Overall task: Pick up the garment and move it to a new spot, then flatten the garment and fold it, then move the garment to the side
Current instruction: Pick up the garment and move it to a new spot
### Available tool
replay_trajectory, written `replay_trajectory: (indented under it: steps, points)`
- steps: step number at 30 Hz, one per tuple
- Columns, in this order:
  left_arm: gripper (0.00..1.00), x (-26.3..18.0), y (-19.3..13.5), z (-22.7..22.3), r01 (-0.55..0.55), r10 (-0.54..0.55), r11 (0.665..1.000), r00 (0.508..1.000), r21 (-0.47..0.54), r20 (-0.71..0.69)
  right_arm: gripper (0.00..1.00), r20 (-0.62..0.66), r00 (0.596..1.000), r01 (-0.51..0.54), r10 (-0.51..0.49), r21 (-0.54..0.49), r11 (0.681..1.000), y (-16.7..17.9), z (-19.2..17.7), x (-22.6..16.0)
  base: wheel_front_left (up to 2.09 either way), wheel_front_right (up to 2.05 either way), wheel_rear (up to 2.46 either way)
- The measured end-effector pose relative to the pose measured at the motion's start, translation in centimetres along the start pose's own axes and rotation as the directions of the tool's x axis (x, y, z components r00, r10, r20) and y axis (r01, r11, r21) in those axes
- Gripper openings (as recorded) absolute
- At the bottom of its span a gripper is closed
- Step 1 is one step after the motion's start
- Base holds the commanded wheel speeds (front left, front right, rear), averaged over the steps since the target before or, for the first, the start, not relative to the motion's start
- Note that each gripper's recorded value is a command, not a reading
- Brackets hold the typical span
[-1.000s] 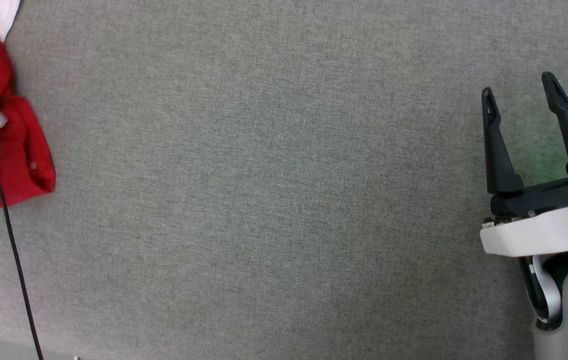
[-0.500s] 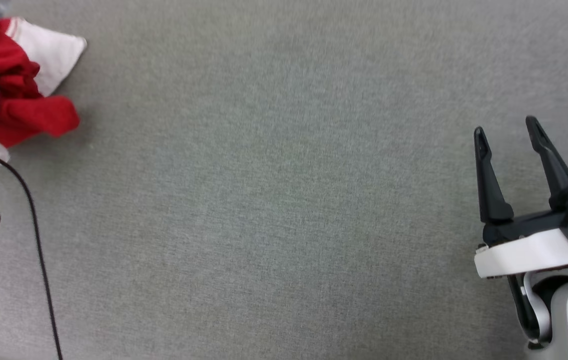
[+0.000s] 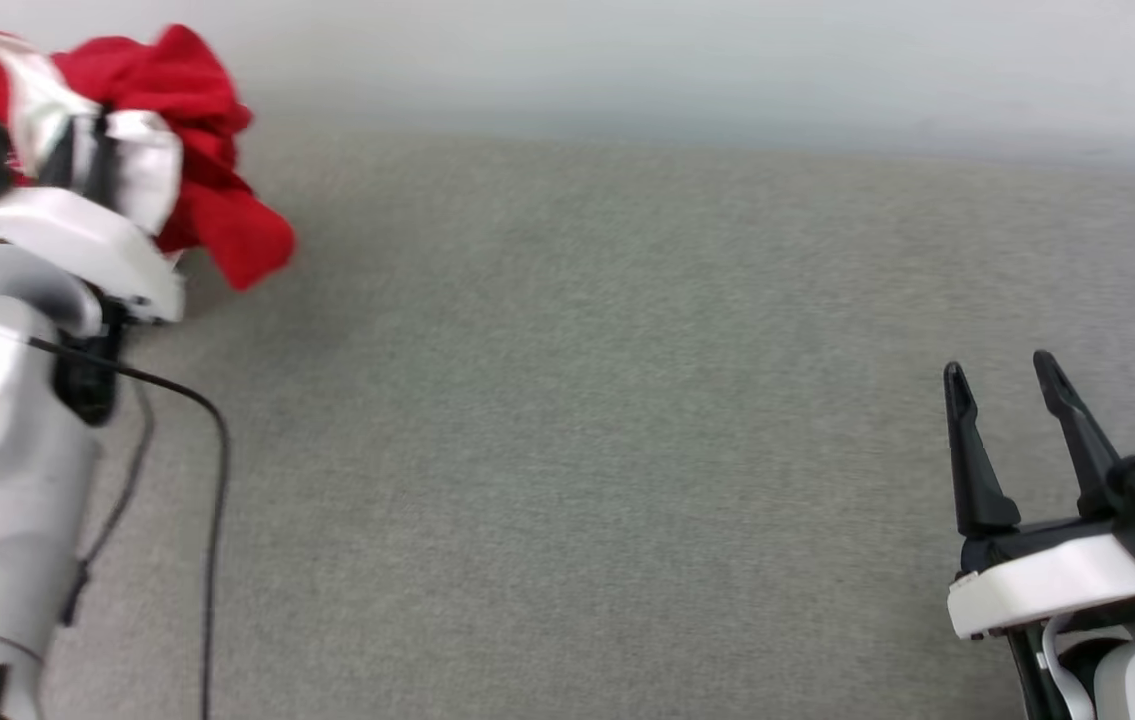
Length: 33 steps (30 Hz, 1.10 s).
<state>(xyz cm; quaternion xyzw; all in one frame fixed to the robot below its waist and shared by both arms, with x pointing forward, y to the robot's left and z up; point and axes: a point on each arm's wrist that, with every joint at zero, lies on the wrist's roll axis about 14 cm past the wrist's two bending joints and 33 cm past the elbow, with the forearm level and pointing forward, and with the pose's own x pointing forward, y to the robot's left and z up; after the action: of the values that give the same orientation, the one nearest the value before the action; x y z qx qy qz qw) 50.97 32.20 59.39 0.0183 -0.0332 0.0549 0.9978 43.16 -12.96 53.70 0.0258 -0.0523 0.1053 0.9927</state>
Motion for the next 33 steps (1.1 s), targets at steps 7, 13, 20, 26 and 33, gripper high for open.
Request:
replay_trajectory:
  steps: [7,13,20,26,33]
  points:
    - [0.00,-1.0,-11.7,1.3,0.248,-0.241,0.966,0.966,-0.075,0.089,1.00,0.013,0.995,0.098,-0.098,-0.021,0.995,-2.9,1.6,-3.8,0.00,0.00,0.00]
    - [0.00,-4.2,-21.6,0.4,0.468,-0.462,0.874,0.884,-0.130,0.076,1.00,0.023,0.983,0.184,-0.183,-0.035,0.982,-5.2,2.7,-6.8,0.00,0.00,0.00]
    - [0.00,-10.5,-31.5,-4.5,0.672,-0.697,0.706,0.715,-0.223,-0.052,1.00,0.011,0.969,0.249,-0.248,-0.040,0.968,-7.1,2.6,-8.6,0.00,0.00,0.00]
    - [0.00,-17.1,-35.7,-11.2,0.733,-0.807,0.590,0.546,-0.337,-0.224,1.00,-0.021,0.965,0.261,-0.262,-0.039,0.964,-7.6,1.3,-8.2,0.00,0.00,0.00]
    - [0.00,-21.9,-37.0,-14.8,0.777,-0.856,0.509,0.410,-0.370,-0.315,1.00,-0.048,0.969,0.241,-0.242,-0.032,0.970,-7.3,-0.2,-6.7,0.00,0.00,0.00]
